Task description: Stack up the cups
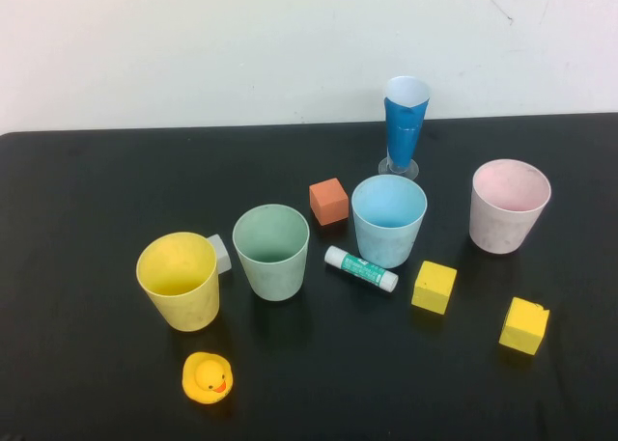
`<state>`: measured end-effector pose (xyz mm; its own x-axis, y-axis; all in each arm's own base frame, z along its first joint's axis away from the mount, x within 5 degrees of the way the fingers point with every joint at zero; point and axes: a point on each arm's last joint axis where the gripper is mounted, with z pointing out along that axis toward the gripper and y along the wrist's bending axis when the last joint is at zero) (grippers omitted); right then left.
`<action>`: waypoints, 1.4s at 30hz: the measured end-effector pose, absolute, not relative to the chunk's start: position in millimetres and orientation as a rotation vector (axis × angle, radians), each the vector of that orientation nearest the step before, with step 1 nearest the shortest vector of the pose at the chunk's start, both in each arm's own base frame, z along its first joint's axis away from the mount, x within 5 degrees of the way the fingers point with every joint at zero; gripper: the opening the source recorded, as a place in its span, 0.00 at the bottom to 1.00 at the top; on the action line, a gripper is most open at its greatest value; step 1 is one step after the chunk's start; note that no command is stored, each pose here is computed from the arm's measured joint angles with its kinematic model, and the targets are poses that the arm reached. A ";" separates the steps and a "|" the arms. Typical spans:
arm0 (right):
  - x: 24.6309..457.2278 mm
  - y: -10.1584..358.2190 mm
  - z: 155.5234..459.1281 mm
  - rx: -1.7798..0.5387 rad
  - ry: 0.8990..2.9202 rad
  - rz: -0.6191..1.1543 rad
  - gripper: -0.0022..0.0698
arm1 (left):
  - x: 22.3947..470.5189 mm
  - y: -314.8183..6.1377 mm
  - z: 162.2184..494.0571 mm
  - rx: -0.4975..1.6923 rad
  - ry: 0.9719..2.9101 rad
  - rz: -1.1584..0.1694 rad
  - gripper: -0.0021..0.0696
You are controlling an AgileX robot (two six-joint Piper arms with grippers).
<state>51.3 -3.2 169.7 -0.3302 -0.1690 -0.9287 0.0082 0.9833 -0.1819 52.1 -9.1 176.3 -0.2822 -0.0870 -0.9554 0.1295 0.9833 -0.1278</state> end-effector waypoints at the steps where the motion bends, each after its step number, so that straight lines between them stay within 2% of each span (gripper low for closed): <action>1: 51.3 -3.2 169.7 -0.116 1.901 -0.180 0.03 | 52.1 -9.1 176.3 0.031 1.845 -0.210 0.03; 9: 51.4 -3.4 170.1 -0.118 1.897 -0.185 0.03 | 52.2 -9.1 176.8 0.031 1.840 -0.210 0.03; 12: 52.7 -3.7 172.0 -0.116 1.858 -0.192 0.03 | 53.6 -9.2 180.7 0.029 1.784 -0.214 0.03; 15: 54.8 -4.1 180.7 -0.108 1.760 -0.203 0.03 | 55.5 -9.1 195.4 0.024 1.622 -0.226 0.03; 22: 55.5 -4.9 210.2 -0.082 1.435 -0.237 0.03 | 44.5 -6.2 243.9 0.005 1.066 -0.257 0.03; 28: 50.2 -5.0 230.7 -0.064 1.202 -0.257 0.03 | 30.6 -3.5 263.0 -0.006 0.803 -0.274 0.03; 32: 46.7 -6.4 238.2 -0.030 1.112 -0.255 0.03 | 28.4 -2.9 265.0 -0.011 0.770 -0.277 0.03; 38: 43.9 -11.7 242.6 0.086 1.065 -0.188 0.03 | 32.3 1.4 261.6 -0.084 0.821 -0.308 0.03; 42: 41.1 -8.1 265.0 0.050 1.145 -0.172 0.03 | 38.8 1.2 267.9 -0.112 1.017 -0.316 0.03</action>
<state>41.1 -8.1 265.0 0.4017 -0.1108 -0.9090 0.1620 0.9856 -0.0485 38.8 1.2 267.9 0.4853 -0.3107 -0.8173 0.2072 0.9490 -0.2377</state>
